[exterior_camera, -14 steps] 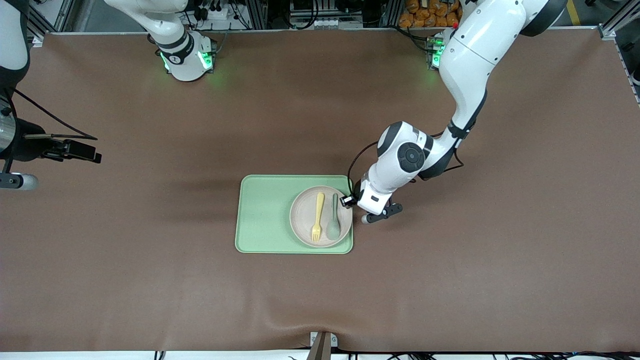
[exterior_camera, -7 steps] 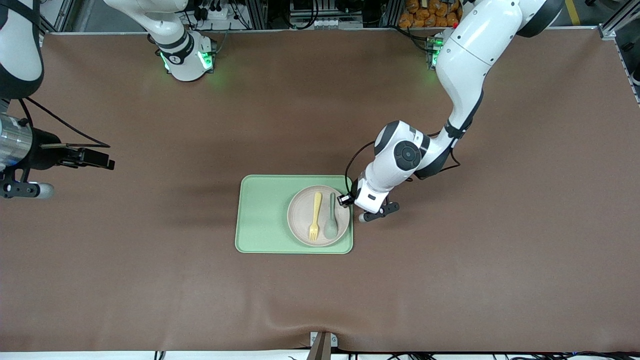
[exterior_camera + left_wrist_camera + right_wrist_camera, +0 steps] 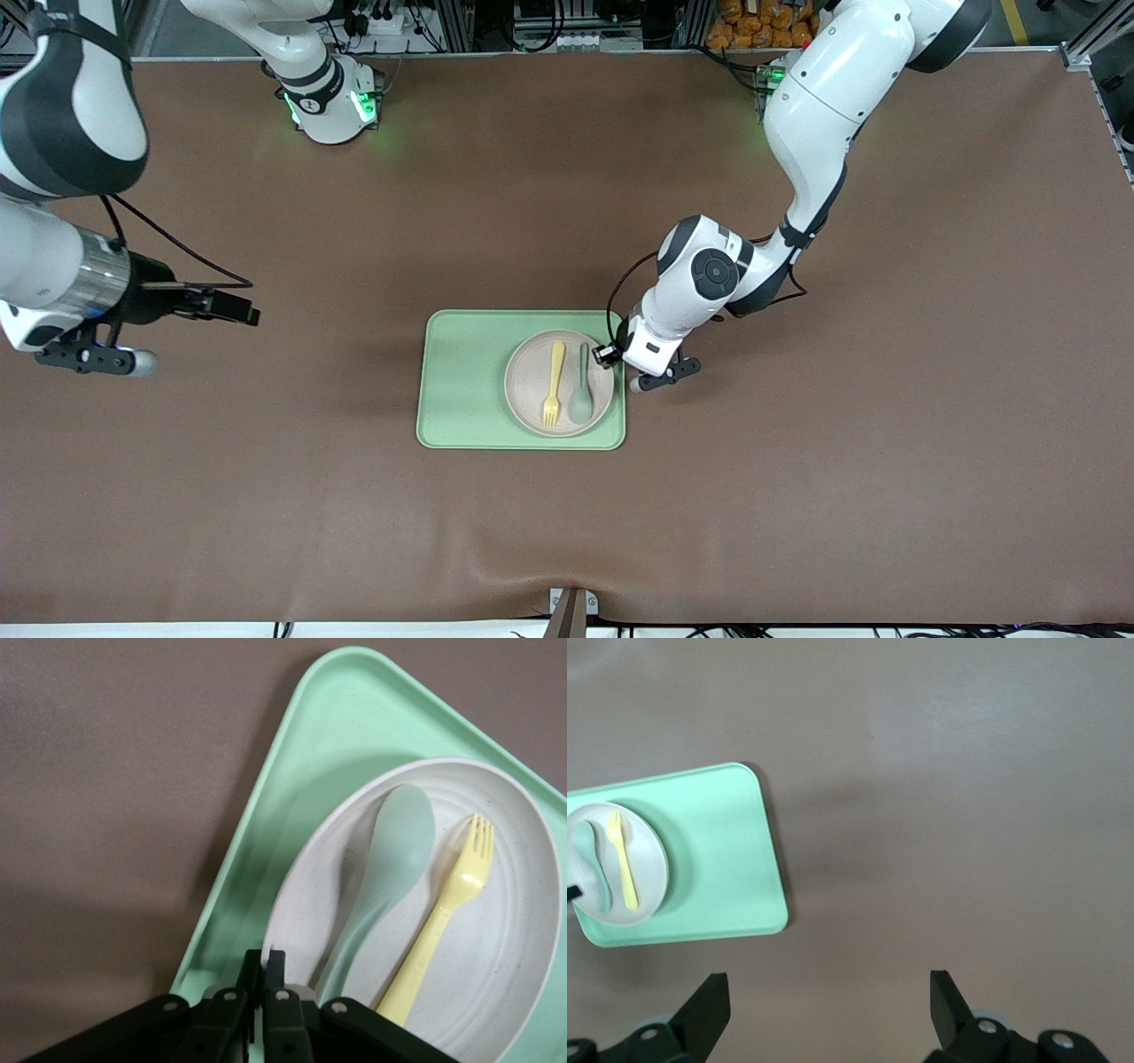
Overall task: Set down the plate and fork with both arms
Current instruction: 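Lower the plate and open the left gripper while the right gripper reaches in, then raise the left gripper away while the right gripper moves over the fork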
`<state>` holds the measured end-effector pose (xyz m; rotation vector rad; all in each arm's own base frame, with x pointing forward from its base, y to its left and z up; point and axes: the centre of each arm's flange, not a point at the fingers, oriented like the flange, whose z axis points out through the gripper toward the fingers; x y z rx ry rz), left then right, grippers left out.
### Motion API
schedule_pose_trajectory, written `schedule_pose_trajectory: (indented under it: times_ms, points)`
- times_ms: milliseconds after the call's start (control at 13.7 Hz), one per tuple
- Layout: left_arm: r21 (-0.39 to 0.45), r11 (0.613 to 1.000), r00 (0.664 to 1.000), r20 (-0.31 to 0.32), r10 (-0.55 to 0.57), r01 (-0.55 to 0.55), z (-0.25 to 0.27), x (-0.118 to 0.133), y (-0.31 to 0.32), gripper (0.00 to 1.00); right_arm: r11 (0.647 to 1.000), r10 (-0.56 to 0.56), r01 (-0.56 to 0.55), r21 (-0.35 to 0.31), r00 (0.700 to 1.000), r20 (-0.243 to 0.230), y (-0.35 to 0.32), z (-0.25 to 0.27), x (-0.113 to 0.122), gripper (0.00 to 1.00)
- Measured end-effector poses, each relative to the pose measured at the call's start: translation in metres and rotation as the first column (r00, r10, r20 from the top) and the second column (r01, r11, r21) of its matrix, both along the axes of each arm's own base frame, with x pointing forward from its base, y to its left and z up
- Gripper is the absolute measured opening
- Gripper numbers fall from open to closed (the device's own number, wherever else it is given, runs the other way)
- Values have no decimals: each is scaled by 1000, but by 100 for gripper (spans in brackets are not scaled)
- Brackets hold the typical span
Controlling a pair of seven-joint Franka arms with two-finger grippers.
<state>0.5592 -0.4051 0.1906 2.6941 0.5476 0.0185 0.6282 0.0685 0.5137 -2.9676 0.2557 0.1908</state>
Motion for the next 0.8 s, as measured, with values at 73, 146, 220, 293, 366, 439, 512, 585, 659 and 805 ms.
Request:
schedule_pose_trajectory:
  times_ms: [73,146,220,293,366,439,512,585,659,805]
  points:
    - [-1,1000,1000,3,4,-4,1,2,2,11,1000,-15,15,-3,1000,3,15,-6,3,100]
    - [-3,1000,1000,7,8,-8,2,5,3,20,1000,-21,21,-5,1000,4,30,-12,5,100]
    - [-5,1000,1000,12,11,-11,5,7,4,32,1000,-19,19,-6,1000,3,41,-19,6,100]
    - [-9,1000,1000,15,15,-15,10,10,3,44,1000,-15,15,-6,1000,5,49,-25,9,100]
    - [-10,1000,1000,7,21,-20,20,14,1,55,1000,-12,12,-5,1000,9,55,-32,12,100]
    - [-7,1000,999,-18,28,-28,37,20,-2,67,1000,-11,11,-3,1000,21,61,-40,16,100]
    - [-4,1000,999,-33,29,-29,57,27,-5,78,1000,-24,24,0,999,36,70,-48,21,100]
    - [0,1000,999,-36,28,-28,78,37,-4,86,998,-55,55,4,997,53,83,-55,25,100]
    - [16,1000,1000,-15,22,-22,100,47,3,96,997,-83,82,10,994,69,102,-64,29,100]
    - [68,998,999,39,2,-5,138,64,24,100,992,-125,123,25,988,94,148,-84,37,100]
